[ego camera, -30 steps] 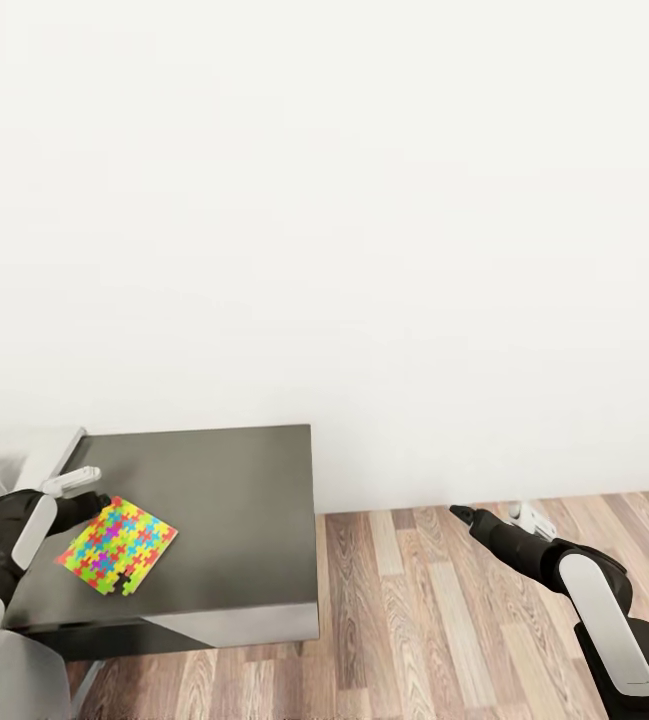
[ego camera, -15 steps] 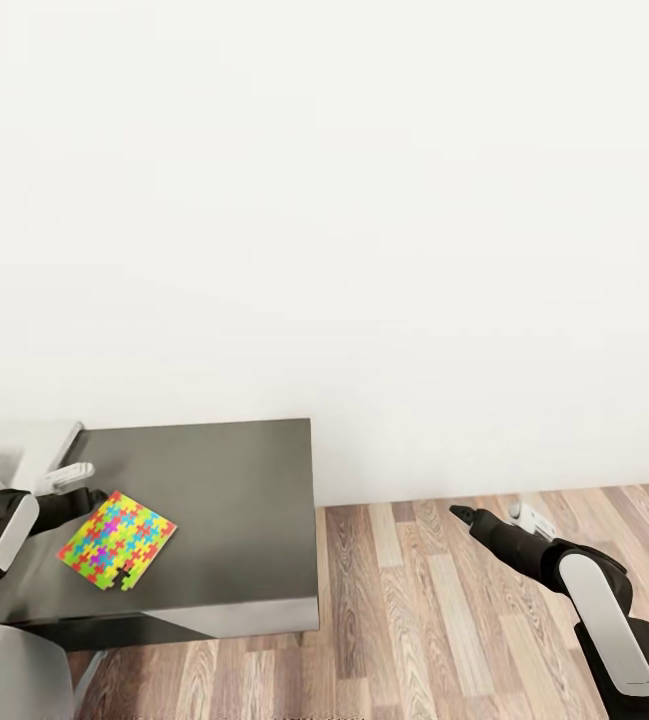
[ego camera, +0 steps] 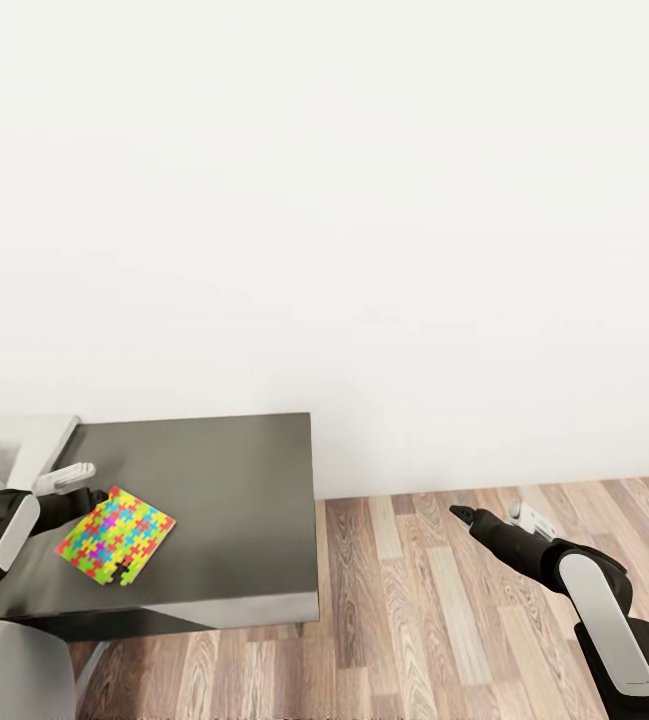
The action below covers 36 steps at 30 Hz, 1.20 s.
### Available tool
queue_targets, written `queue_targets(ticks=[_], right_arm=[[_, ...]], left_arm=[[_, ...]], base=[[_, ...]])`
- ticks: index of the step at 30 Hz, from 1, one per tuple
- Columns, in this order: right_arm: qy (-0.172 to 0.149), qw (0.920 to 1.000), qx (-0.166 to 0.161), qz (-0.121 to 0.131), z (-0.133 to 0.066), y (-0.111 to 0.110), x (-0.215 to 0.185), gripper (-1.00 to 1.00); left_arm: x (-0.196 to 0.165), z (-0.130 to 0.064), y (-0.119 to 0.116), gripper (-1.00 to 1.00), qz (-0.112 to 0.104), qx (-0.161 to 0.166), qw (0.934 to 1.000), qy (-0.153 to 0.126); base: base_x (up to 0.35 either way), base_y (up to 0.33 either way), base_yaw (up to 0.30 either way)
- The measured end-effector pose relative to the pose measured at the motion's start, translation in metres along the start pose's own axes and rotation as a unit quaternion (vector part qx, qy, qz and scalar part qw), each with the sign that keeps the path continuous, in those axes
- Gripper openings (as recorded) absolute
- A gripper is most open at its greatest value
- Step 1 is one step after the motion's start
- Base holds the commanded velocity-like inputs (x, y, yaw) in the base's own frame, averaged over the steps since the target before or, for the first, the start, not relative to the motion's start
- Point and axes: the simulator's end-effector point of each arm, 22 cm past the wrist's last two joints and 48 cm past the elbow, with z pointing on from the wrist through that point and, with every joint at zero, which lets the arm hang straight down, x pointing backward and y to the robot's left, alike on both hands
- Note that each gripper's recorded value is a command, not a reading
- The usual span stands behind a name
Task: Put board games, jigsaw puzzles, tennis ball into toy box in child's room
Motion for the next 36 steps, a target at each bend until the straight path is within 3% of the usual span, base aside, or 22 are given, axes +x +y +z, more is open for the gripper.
queue_targets(ticks=[20,36], right_arm=[[0.013,0.9999,0.010,0.003,0.010,-0.010,0.010,1.00],[0.015,0.9997,0.018,0.005,0.014,-0.017,0.014,1.00]], left_arm=[[0.014,0.014,0.002,1.00,0.004,-0.006,0.9999,0.015],[0.011,0.015,0.000,1.00,0.009,-0.007,0.9999,0.010]], base=[[-0.002,-0.002,0.000],[-0.006,-0.017,0.000]])
